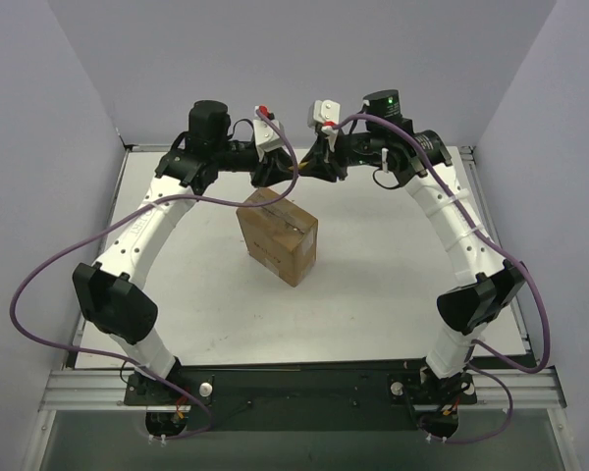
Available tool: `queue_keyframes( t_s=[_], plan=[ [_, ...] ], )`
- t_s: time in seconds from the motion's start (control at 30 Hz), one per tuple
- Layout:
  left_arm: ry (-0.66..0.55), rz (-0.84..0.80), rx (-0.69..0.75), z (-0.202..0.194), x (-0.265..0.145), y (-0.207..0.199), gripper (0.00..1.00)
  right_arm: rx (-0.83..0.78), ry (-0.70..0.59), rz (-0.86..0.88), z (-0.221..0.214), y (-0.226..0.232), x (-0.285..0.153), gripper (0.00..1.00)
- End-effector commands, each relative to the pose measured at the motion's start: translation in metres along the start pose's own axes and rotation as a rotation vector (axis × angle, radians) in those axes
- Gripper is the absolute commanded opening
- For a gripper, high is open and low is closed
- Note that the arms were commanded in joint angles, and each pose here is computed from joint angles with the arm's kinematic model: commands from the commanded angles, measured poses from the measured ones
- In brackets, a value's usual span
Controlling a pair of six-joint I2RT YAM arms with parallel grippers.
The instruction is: Unpack the express box
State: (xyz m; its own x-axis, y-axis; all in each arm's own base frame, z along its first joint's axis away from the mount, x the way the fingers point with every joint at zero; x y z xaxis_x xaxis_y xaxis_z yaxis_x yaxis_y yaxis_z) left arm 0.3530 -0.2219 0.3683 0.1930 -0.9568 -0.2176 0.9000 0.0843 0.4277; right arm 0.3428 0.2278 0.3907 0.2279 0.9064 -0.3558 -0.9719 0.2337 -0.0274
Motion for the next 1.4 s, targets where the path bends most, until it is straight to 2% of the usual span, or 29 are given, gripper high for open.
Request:
queue_keyframes(
  t_s=[0.0, 0.13, 0.2, 0.23, 0.33, 0.43, 0.53, 0.7, 1.03, 1.23, 1.37],
  plan=[
    [-0.024, -0.023, 0.035, 0.015, -0.001, 0.006, 0.34, -0.059, -0.072, 0.038, 0.020, 0.015, -0.012, 0.00],
    [-0.023, -0.054, -0.007, 0.010, 0.002, 0.005, 0.00, -0.006, -0.077, 0.025, 0.019, 0.014, -0.015, 0.00],
    [-0.040, -0.046, -0.043, 0.008, 0.003, 0.006, 0.00, 0.037, -0.100, 0.003, 0.021, 0.009, -0.017, 0.00],
    [-0.043, -0.048, -0.073, 0.002, 0.006, 0.003, 0.00, 0.131, -0.107, -0.003, 0.018, 0.009, -0.016, 0.09],
    [-0.112, -0.012, -0.142, 0.001, 0.004, 0.004, 0.00, 0.248, -0.181, -0.020, 0.019, 0.000, -0.022, 0.34],
    [-0.171, -0.010, -0.207, 0.002, 0.005, 0.005, 0.00, 0.307, -0.232, -0.003, 0.015, -0.004, -0.032, 0.42],
    [-0.215, -0.016, -0.246, 0.004, 0.008, 0.006, 0.00, 0.340, -0.243, 0.039, 0.015, 0.002, -0.038, 0.44],
    [-0.264, -0.037, -0.294, 0.004, 0.013, 0.005, 0.00, 0.358, -0.234, 0.057, 0.010, 0.006, -0.034, 0.46],
    [-0.277, -0.079, -0.316, 0.004, 0.016, 0.003, 0.00, 0.350, -0.245, 0.039, 0.012, -0.001, -0.026, 0.44],
    [-0.287, -0.121, -0.326, 0.003, 0.019, 0.005, 0.00, 0.359, -0.263, 0.060, 0.016, -0.005, -0.021, 0.40],
    [-0.290, -0.127, -0.326, 0.003, 0.021, 0.007, 0.00, 0.371, -0.260, 0.099, 0.016, -0.004, -0.019, 0.30]
  ],
)
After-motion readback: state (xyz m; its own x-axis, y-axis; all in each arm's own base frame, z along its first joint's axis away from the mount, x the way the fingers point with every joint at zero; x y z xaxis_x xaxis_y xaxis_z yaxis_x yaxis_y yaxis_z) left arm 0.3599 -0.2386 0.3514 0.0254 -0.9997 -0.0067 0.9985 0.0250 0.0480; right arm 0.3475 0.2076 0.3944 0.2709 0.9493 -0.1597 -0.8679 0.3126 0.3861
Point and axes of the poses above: each gripper's point midway between its finger pads, its own x axis out along the fingers, its own y axis along the line the jaws close on, z = x × y, the point moved 8 cm from there along -x, back along the fingers, and after that the axes turned 15 degrees about x, right-handed, at the moved point
